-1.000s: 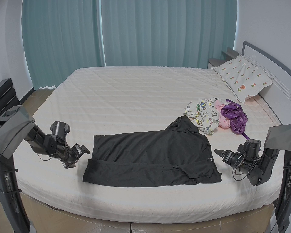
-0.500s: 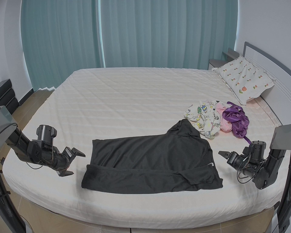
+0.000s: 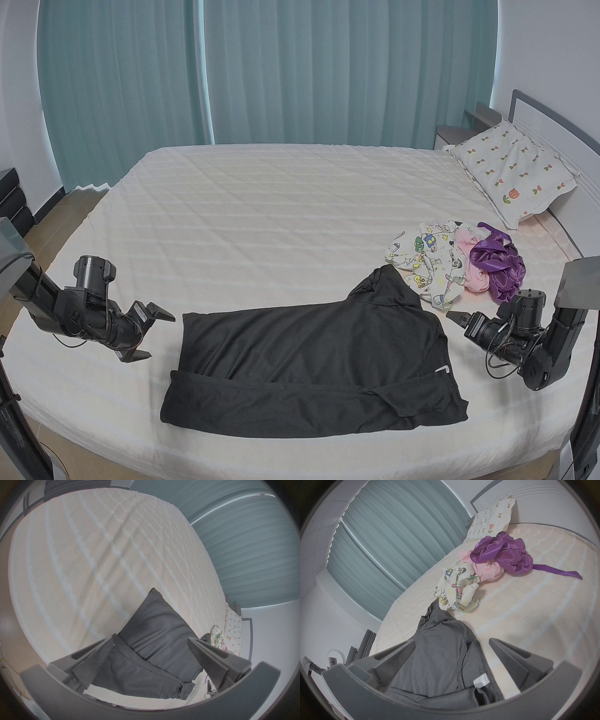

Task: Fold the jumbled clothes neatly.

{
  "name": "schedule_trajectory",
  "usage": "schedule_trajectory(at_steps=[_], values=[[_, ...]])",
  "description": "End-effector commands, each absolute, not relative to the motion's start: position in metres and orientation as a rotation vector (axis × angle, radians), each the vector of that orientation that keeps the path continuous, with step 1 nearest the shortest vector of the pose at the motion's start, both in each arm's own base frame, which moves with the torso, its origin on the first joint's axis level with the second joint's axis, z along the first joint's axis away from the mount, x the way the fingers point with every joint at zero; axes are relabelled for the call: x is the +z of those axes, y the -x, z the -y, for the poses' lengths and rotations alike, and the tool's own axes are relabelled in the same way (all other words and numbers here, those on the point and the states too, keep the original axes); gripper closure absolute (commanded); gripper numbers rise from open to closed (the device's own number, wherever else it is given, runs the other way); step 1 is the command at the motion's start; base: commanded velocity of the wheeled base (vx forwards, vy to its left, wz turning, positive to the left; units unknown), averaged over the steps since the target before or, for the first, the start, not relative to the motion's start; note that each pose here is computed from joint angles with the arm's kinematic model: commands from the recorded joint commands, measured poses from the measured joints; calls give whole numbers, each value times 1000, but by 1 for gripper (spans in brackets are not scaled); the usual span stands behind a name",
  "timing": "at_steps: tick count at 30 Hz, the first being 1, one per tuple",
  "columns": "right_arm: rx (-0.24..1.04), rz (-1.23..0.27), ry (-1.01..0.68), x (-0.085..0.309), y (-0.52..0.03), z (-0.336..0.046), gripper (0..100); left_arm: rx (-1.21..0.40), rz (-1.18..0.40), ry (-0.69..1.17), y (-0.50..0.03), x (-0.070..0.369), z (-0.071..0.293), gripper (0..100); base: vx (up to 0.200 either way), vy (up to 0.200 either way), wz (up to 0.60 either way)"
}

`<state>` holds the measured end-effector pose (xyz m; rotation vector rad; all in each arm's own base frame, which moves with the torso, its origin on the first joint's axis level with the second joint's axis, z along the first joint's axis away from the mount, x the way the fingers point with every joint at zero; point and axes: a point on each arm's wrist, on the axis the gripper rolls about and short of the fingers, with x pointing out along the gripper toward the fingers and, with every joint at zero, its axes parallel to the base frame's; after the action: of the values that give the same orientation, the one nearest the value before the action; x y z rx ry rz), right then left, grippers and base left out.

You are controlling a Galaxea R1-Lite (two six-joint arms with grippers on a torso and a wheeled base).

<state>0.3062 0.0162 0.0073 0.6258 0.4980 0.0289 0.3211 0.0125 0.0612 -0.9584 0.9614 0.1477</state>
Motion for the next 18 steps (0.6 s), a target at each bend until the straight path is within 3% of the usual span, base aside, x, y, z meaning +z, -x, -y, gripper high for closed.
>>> schedule_trajectory(at_steps=[1, 18], values=[[29, -504, -625, 6, -306, -17, 0, 149, -957, 959, -324, 60, -13, 0, 0, 0, 0], [51, -488, -621, -1, -326, -22, 0, 228, -868, 819, -405, 14, 4, 0, 0, 0, 0]])
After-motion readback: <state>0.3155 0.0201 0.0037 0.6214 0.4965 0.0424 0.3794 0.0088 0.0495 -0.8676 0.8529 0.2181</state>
